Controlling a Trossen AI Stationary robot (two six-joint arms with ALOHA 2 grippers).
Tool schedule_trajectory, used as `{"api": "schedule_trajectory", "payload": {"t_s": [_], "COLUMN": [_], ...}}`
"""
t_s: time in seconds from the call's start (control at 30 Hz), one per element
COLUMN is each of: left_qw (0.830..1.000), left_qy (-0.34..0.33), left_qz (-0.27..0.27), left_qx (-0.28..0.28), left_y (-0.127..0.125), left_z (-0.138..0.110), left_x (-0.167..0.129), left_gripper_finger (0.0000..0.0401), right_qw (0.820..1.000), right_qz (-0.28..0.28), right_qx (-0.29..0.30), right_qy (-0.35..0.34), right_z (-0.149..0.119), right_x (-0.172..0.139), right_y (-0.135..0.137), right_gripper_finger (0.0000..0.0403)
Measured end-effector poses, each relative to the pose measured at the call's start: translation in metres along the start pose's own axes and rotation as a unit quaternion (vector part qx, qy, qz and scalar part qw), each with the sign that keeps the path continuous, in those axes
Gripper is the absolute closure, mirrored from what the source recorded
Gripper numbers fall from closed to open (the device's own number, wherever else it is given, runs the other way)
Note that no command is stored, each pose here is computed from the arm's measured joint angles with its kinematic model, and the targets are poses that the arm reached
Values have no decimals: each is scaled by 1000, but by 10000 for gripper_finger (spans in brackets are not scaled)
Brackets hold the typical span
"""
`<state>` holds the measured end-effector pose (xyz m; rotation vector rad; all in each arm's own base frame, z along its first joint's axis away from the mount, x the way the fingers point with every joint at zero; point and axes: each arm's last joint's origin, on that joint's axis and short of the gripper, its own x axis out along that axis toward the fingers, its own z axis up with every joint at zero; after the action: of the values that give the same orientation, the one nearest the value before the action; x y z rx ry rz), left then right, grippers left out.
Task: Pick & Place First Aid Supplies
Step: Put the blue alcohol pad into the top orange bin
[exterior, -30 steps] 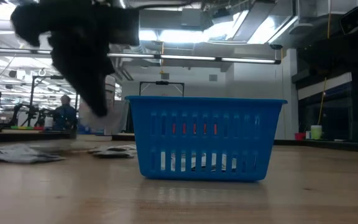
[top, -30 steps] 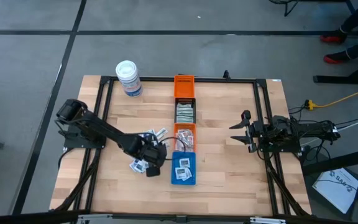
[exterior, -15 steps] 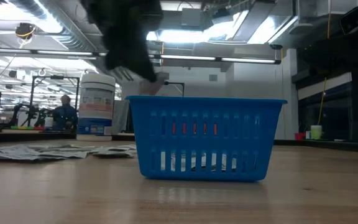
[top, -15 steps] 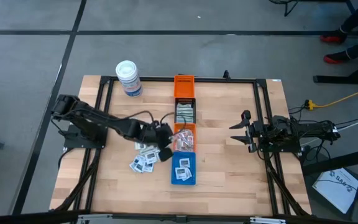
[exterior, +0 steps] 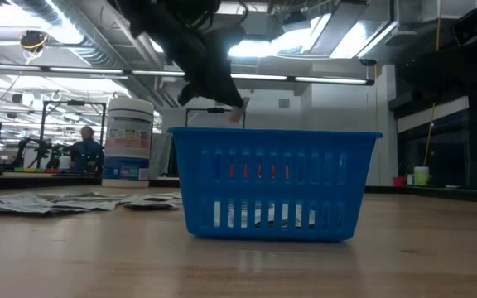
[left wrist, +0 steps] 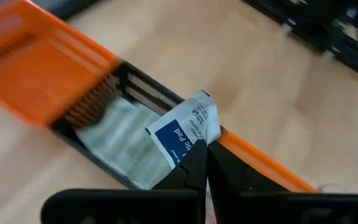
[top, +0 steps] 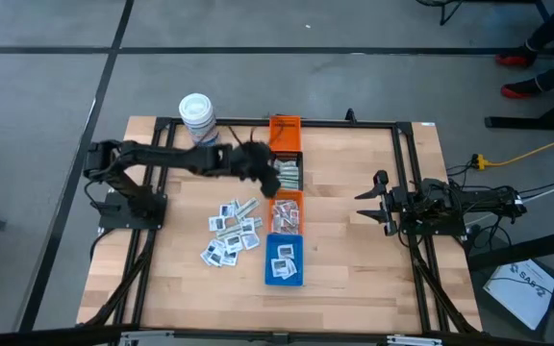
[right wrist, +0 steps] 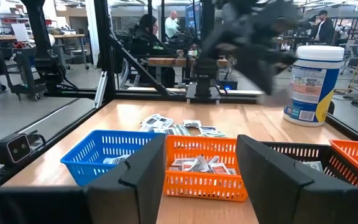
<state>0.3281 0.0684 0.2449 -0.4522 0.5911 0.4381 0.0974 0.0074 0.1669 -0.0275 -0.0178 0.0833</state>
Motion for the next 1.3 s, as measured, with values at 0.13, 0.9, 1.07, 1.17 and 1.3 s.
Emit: {"api": "schedule_trajectory", "payload": {"t_s": [0.13, 0.9, 1.07, 1.17, 1.3], "left_qw": [1000, 996, 990, 986, 981], "left_qy": [-12, 57, 86, 88, 97], "left_qz": [12, 50, 51, 47, 55], "left_qx": [-4, 48, 104, 133, 161], "left_y": [26, 102, 106, 106, 108], "left_z": [19, 95, 102, 102, 100], "left_x": [2, 58, 72, 77, 78], "left_gripper_finger": [398, 398, 398, 396, 383], "right_qw": [1000, 1000, 1000, 1000, 1000], "right_qz": [0, 0, 0, 0, 0], "right_qx": [0, 0, 0, 0, 0], "right_qy": [0, 0, 0, 0, 0], "right_z": [0, 0, 0, 0, 0], "right_x": [0, 0, 0, 0, 0], "right_y": [0, 0, 0, 0, 0], "right_gripper_finger": [208, 208, 208, 208, 208]}}
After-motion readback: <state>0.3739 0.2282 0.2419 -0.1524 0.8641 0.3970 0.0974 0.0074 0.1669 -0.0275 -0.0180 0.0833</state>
